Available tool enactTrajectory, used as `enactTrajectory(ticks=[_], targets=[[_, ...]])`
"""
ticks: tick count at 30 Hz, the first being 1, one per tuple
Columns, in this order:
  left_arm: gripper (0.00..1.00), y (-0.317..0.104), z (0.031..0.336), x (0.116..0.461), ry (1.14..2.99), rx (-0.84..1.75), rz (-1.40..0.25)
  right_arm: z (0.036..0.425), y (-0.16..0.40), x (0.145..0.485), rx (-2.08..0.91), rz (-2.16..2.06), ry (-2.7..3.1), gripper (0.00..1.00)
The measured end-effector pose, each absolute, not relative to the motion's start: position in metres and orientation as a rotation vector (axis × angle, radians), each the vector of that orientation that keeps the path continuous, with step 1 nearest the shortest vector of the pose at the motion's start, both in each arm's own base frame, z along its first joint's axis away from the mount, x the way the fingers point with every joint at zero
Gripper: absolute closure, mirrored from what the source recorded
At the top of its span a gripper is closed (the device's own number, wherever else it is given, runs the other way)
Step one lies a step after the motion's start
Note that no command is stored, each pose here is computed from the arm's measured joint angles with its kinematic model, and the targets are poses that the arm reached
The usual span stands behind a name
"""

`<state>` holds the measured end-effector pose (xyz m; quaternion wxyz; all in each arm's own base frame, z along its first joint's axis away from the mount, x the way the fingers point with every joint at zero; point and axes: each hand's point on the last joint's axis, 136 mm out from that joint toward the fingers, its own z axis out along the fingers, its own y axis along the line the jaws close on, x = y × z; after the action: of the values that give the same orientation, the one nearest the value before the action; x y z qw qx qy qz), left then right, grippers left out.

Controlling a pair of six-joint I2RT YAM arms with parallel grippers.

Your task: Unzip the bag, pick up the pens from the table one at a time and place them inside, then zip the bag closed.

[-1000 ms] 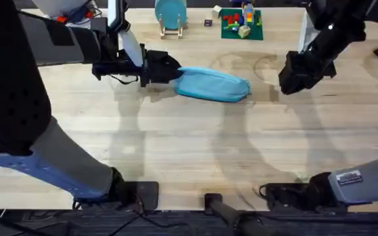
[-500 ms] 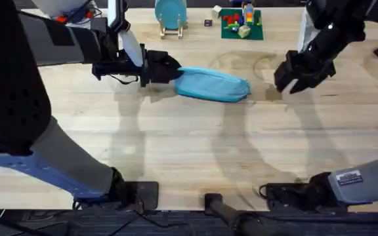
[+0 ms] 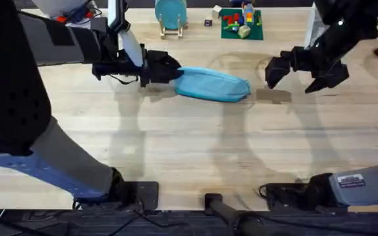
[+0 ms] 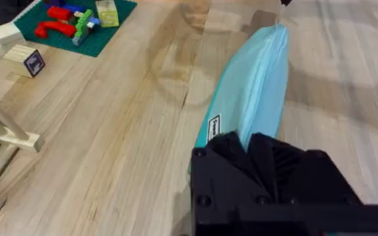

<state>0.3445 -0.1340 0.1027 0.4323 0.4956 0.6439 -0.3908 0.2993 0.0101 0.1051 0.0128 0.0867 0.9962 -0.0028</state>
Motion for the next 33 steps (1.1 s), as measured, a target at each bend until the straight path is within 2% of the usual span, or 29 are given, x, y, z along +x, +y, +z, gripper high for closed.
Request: enactTrajectory(ticks=[6, 12, 13, 14, 18, 20, 33], targets=[[0.961, -0.134, 0.103, 0.345, 1.605, 1.235, -0.974, 0.115, 0.010, 0.301, 0.270, -0.002, 3.074, 0.005], [0.951, -0.134, 0.103, 0.345, 1.605, 1.236, -0.974, 0.150, 0.010, 0.307, 0.261, 0.021, 2.952, 0.004], [0.886, -0.134, 0.103, 0.345, 1.602, 1.238, -0.971, 0.155, 0.011, 0.307, 0.260, 0.025, 2.934, 0.004], [0.754, -0.134, 0.103, 0.345, 1.602, 1.237, -0.972, 0.160, 0.010, 0.306, 0.260, 0.028, 2.918, 0.005], [0.123, -0.134, 0.103, 0.345, 1.603, 1.236, -0.973, 0.173, 0.010, 0.302, 0.259, 0.035, 2.878, 0.004], [0.020, -0.134, 0.103, 0.344, 1.605, 1.235, -0.975, 0.178, 0.010, 0.301, 0.257, 0.038, 2.860, 0.004], [0.008, -0.134, 0.105, 0.344, 1.596, 1.229, -0.983, 0.187, 0.010, 0.296, 0.255, 0.042, 2.839, 0.004]])
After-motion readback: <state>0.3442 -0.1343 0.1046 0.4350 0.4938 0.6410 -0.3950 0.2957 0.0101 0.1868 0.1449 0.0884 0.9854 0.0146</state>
